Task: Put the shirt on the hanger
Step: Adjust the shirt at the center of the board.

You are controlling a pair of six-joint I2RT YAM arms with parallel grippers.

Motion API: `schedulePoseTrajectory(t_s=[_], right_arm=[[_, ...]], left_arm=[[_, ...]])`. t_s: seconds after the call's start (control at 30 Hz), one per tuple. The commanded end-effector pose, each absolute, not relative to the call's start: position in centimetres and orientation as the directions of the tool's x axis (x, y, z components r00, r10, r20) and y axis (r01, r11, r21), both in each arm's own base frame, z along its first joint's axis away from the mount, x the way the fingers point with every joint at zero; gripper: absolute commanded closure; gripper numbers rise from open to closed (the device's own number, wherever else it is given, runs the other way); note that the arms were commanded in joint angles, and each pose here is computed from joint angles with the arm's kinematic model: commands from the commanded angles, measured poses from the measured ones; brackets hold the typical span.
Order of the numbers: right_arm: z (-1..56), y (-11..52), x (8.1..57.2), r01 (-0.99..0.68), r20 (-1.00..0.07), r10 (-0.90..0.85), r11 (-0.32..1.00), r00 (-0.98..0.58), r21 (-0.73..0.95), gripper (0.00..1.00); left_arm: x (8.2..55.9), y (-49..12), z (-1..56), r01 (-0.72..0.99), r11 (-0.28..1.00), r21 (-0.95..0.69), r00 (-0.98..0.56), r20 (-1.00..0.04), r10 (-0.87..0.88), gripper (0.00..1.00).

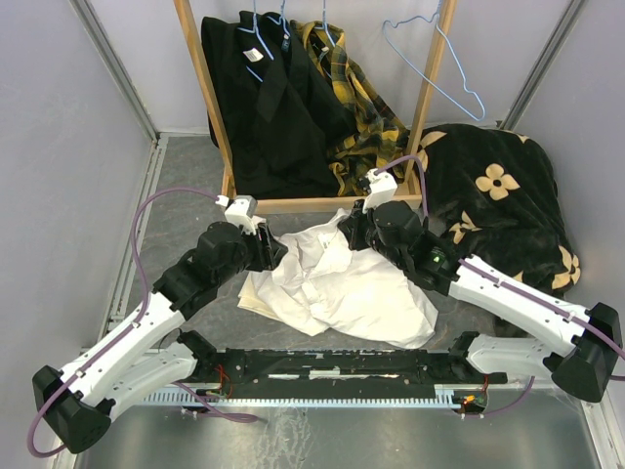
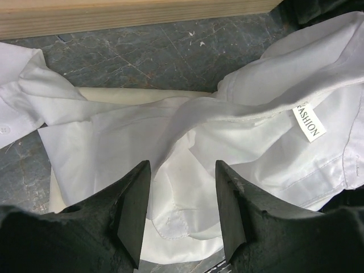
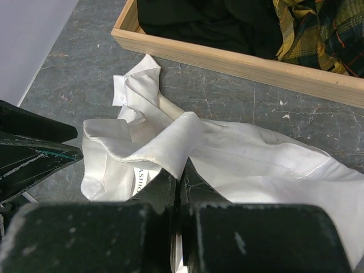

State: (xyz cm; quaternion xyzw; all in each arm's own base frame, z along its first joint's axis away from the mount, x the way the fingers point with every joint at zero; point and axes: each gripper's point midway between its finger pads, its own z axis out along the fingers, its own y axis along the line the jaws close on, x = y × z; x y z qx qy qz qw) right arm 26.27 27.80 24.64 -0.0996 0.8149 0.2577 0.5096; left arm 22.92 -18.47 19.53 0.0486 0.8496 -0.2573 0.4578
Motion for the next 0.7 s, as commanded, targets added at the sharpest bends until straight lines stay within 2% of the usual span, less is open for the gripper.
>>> schedulePoseTrajectory(t_s=[0.0, 0.33, 0.57, 0.67], right_arm=[[28.5, 27.9, 26.5, -0.447, -0.902, 0.161, 0.825, -0.400, 0.346, 1.00], [30.3, 28.3, 25.8, -0.486, -0.899, 0.189, 0.787, -0.394, 0.379, 1.00], [31.5, 28.3, 25.4, -0.503, -0.902, 0.193, 0.775, -0.387, 0.382, 1.00], [31.6, 28.3, 25.4, -0.503, -0.900, 0.195, 0.774, -0.389, 0.385, 1.00]], left_arm=[[23.3, -18.5, 20.3, 0.357, 0.866, -0.350, -0.534, -0.837, -0.118, 0.43], [24.1, -17.5, 19.5, 0.331, 0.907, -0.261, -0.533, -0.845, -0.049, 0.44], [23.8, -19.6, 20.2, 0.404, 0.843, -0.354, -0.519, -0.848, -0.107, 0.45], [23.7, -20.2, 20.2, 0.416, 0.826, -0.381, -0.519, -0.845, -0.128, 0.50]])
